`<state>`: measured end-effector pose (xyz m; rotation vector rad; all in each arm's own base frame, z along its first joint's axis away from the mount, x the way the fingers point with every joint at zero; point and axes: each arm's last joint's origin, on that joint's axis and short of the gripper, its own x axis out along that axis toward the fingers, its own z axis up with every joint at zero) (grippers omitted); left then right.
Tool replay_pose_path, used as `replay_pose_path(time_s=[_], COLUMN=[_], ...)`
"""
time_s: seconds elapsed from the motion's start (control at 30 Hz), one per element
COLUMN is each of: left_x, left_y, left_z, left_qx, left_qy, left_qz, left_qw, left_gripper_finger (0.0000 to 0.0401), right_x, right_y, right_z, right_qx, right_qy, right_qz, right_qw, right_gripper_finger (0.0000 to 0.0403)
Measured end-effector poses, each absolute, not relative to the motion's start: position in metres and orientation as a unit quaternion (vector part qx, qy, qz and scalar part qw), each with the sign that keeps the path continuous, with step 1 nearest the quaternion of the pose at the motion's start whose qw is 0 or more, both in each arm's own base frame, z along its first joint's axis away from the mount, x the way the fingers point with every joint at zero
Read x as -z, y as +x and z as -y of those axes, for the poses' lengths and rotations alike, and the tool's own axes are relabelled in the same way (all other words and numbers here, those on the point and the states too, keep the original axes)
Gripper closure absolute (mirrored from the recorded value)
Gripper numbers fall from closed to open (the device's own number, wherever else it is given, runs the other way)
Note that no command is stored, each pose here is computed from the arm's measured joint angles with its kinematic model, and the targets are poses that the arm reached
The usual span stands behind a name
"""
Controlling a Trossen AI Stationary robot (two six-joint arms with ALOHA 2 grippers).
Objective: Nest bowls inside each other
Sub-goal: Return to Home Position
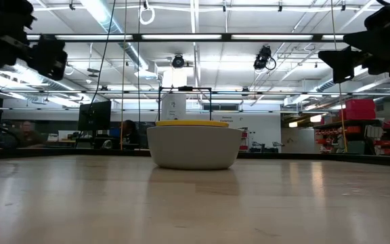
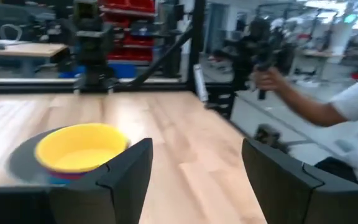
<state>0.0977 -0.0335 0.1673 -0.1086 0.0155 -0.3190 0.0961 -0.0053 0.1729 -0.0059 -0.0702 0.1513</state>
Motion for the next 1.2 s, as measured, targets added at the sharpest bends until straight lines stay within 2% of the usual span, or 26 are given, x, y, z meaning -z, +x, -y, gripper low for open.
replay_pose_path(time_s=[0.23,0.73,0.93,1.2], left_x=[-0.162,-0.163,-0.162,-0.164], left_y=[0.103,0.103,0.103,0.103], left_z=[0.007,-0.01,-0.012,-0.013], left_qx=[0.05,0.005,-0.04,-0.053], left_qy=[-0.036,-0.027,-0.022,0.005], left_qz=[-0.026,-0.019,-0.022,-0.013], left_qw=[0.998,0.999,0.999,0.999], left_gripper_finger=[0.0146,0.0143,0.0145,0.0144], right_x=[-0.173,-0.172,-0.172,-0.172], right_y=[0.096,0.096,0.096,0.096], right_z=[0.005,0.005,0.005,0.005], right_qx=[-0.076,-0.074,-0.074,-0.074], right_qy=[0.003,-0.014,-0.014,-0.014], right_qz=[0.035,0.03,0.03,0.03], right_qw=[0.997,0.997,0.997,0.997], right_gripper_finger=[0.0133,0.0165,0.0172,0.0176])
